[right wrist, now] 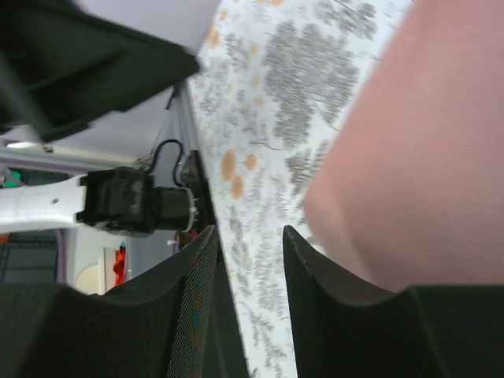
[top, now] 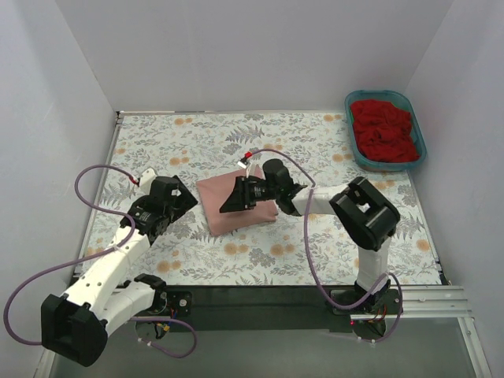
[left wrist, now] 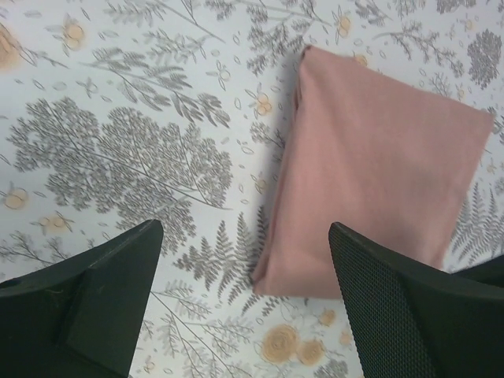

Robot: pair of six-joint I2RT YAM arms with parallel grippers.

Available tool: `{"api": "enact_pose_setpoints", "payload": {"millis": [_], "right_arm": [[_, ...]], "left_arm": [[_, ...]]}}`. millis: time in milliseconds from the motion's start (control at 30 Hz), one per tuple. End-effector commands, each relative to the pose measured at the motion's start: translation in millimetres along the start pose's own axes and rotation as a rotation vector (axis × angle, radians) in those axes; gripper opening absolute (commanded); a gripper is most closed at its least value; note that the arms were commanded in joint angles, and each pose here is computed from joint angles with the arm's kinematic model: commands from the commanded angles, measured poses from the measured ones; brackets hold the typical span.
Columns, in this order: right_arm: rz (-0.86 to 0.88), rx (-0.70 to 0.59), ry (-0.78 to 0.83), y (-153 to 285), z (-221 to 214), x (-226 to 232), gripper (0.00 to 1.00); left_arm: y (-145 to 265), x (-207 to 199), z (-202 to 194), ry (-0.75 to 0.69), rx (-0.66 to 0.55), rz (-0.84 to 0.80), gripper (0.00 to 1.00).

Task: Fold and stack the t-shirts
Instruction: Fold the tshirt

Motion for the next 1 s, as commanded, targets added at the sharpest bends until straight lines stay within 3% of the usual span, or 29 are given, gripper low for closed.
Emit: {"api": "enact_pose_setpoints", "payload": {"millis": [0,167,367,500,567,667,800,967], "right_arm": [[-0.080,-0.034,-0.172,-20,-5,-50,0.46],[-0.153,-0.022,-0.271,-26,-22,-88,0.46],[-0.076,-0.079,-0.176,-7,4,-51,0.45],[-0.030,-0.157,-0.104,17,37,-32,0.45],[-0.041,-0.182,-0.101,25,43,-37,0.45],[-0.070,-0.199,-0.145,36,49,-59,0.45],[-0.138,-0.209,-0.228,42,44,-99,0.45],[-0.188,-0.219,-0.287,52,36,-126,0.45]], "left_arm": [[2,15,9,-0.077,-0.140,0.086,0.86],[-1,9,4,-0.075,-0.129,-0.010,0.86],[-8,-6,0,-0.079,-0.048,-0.115,0.82],[-12,-32,-2,-0.012,0.057,-0.304,0.66],[-16,-44,2,0.034,0.068,-0.370,0.53],[-30,-60,-4,0.059,0.167,-0.454,0.43],[-58,-61,-20,0.076,0.253,-0.386,0.31],[-92,-34,-50,0.094,0.337,-0.169,0.28]]}}
Point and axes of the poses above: each gripper's point midway between its finger pads, its own y axis back along the fingers, its own x axis along the line the jaws close on, z = x × y, the point moved 10 cm from there along y, back along the fingers, and after that the axes turned 11 degrees about -y, right-handed, at the moved point
